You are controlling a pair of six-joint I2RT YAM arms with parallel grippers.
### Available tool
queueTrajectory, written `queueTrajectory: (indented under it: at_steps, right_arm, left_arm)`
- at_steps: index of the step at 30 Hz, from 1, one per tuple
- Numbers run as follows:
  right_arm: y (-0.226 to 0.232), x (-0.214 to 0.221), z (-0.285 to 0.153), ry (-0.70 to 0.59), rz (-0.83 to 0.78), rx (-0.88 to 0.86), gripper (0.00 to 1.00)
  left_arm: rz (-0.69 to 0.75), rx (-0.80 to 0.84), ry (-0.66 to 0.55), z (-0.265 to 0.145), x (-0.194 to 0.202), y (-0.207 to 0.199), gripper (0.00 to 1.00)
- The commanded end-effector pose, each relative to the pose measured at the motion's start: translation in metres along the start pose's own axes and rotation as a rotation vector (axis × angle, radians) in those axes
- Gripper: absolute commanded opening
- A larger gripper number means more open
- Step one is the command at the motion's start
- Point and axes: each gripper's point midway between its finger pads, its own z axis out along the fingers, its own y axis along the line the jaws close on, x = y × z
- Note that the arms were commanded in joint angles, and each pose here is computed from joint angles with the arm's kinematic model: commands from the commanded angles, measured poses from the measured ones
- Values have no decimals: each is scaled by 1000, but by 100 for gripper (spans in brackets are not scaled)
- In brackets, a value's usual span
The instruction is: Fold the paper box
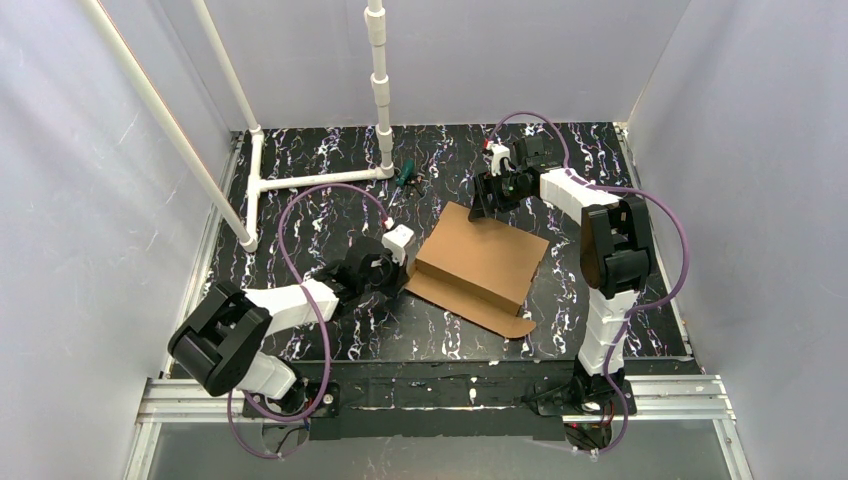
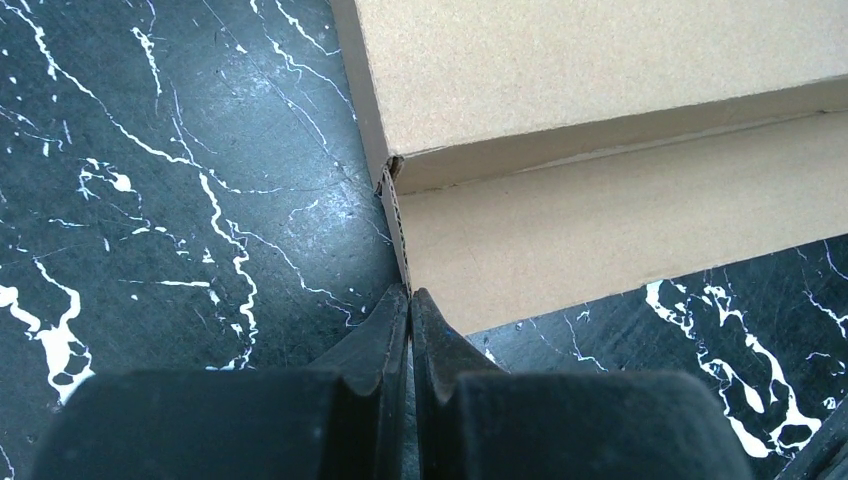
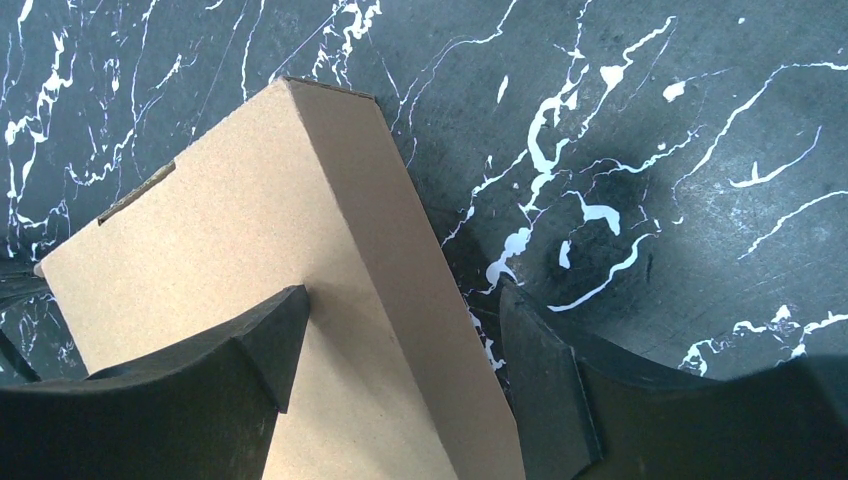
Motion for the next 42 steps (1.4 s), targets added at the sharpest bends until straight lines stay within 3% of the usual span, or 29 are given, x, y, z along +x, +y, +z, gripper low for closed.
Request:
queueTrajectory:
  at_steps: [1,12,35,42]
  right_arm:
    - [-27,31,17,103,6,96,77]
    - [-24,32,19,107,5,85,77]
    - [-20,34,21,118,-1,71,77]
    - [-19,32,19,112,-7,72,78]
  left_arm:
    - [25,54,-16,2,-7,-9,0]
    - [52,62,-5,8,-25,-10,0]
    - [-51,-20,189,9,-56,-6,0]
    - [-72,-22,251,13,-50,-5,0]
